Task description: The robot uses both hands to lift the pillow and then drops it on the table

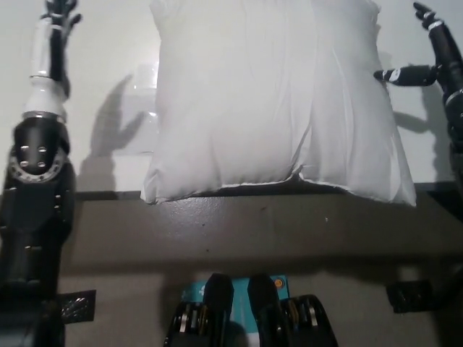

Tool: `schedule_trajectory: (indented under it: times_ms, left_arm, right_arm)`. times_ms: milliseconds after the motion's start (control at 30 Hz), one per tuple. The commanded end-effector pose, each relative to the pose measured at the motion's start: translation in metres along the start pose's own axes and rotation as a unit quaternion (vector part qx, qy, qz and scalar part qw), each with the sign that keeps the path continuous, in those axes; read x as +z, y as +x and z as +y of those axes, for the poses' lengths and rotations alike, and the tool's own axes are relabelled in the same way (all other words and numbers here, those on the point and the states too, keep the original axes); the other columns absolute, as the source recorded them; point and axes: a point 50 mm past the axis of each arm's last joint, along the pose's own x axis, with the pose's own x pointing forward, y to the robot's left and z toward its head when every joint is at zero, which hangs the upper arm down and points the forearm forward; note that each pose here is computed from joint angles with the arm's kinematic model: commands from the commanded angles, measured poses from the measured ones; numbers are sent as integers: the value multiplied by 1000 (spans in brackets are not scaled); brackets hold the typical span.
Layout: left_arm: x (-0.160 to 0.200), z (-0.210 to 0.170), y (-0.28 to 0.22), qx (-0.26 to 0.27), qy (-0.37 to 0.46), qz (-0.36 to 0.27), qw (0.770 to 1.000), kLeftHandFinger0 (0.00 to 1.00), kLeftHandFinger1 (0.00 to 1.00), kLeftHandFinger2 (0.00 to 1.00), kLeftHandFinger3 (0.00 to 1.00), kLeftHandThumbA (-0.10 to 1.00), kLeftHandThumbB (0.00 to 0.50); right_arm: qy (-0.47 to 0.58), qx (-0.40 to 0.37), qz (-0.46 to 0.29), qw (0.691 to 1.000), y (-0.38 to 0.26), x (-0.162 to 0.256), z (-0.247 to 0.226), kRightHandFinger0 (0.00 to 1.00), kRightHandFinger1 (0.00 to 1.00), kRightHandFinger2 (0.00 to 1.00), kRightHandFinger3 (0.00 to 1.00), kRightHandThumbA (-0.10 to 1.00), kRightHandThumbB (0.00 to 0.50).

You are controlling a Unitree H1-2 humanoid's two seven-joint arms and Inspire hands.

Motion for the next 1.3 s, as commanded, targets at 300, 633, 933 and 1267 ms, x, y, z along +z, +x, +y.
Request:
schedule_trajectory:
  times_ms: [300, 633, 933, 1267]
  left_arm:
    - [-46, -64, -25, -24, -41, 72, 996, 1000, 1000, 1000, 1000, 1000, 98]
    - [-83, -109, -77, -34, -101, 139, 985, 1000, 1000, 1000, 1000, 1000, 152]
    - [-103, -115, -101, -25, -112, 184, 976, 1000, 1000, 1000, 1000, 1000, 141]
    - [-72, -149, -69, -42, -129, 162, 977, 1000, 1000, 1000, 1000, 1000, 152]
  right_arm:
    - [34, -7, -21, 999, 18, 39, 43, 1000, 1000, 1000, 1000, 1000, 258]
    - [89, 13, -17, 996, 12, 30, 69, 1000, 1000, 1000, 1000, 1000, 243]
    - [159, 31, -22, 987, -3, 19, 100, 1000, 1000, 1000, 1000, 1000, 236]
    - [254, 129, -20, 958, -20, 38, 160, 1000, 1000, 1000, 1000, 1000, 316]
